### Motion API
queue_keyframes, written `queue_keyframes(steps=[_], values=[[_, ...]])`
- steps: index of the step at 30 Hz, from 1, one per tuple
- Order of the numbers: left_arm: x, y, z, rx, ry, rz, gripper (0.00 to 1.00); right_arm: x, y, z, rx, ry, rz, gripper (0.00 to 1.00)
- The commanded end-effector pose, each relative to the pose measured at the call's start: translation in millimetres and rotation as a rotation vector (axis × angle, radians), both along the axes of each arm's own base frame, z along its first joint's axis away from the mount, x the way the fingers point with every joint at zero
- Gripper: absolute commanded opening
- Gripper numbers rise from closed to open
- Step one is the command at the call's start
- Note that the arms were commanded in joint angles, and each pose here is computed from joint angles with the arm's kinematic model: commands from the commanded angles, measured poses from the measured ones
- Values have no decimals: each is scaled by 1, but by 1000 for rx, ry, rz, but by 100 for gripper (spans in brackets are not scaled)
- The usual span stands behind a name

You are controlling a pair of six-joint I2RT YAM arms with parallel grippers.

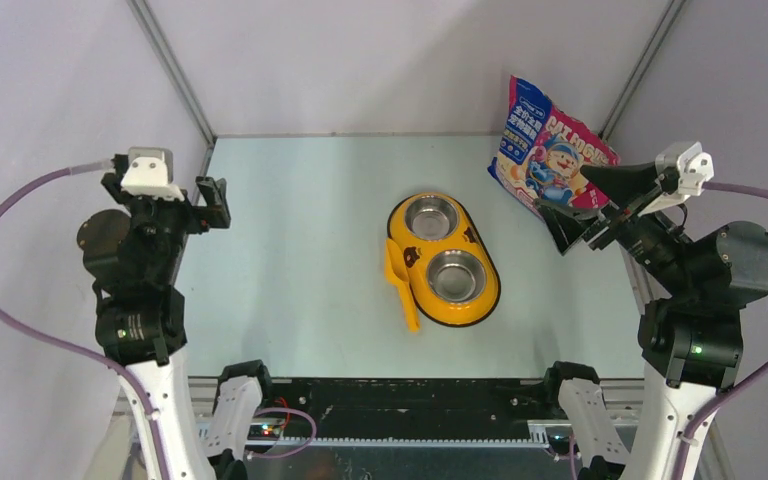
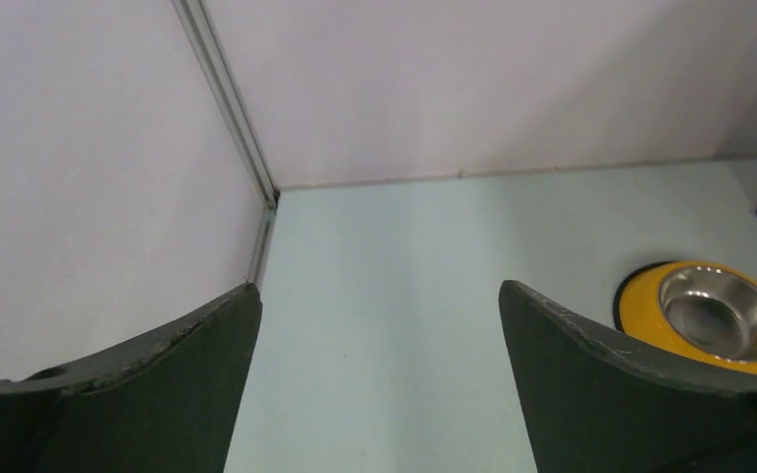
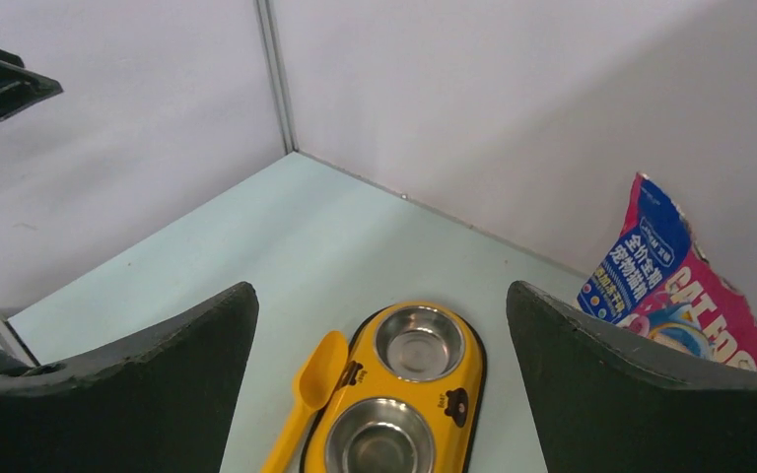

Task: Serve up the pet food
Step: Pick up the spatula from the center of the board.

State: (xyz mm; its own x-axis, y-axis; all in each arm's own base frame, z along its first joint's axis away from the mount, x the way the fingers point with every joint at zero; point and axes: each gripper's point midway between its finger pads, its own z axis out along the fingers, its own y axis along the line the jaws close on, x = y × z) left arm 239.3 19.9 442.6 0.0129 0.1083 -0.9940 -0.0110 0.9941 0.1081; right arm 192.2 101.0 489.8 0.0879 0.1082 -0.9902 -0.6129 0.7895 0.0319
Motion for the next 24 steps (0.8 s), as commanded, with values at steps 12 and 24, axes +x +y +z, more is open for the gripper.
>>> queue_keyframes(steps=[12, 24], values=[[8, -13, -24, -17, 65, -91, 98, 9, 11, -40, -125, 4, 124, 100], [9, -3, -88, 94, 193, -78, 98, 34, 35, -82, -202, 92, 228, 100]])
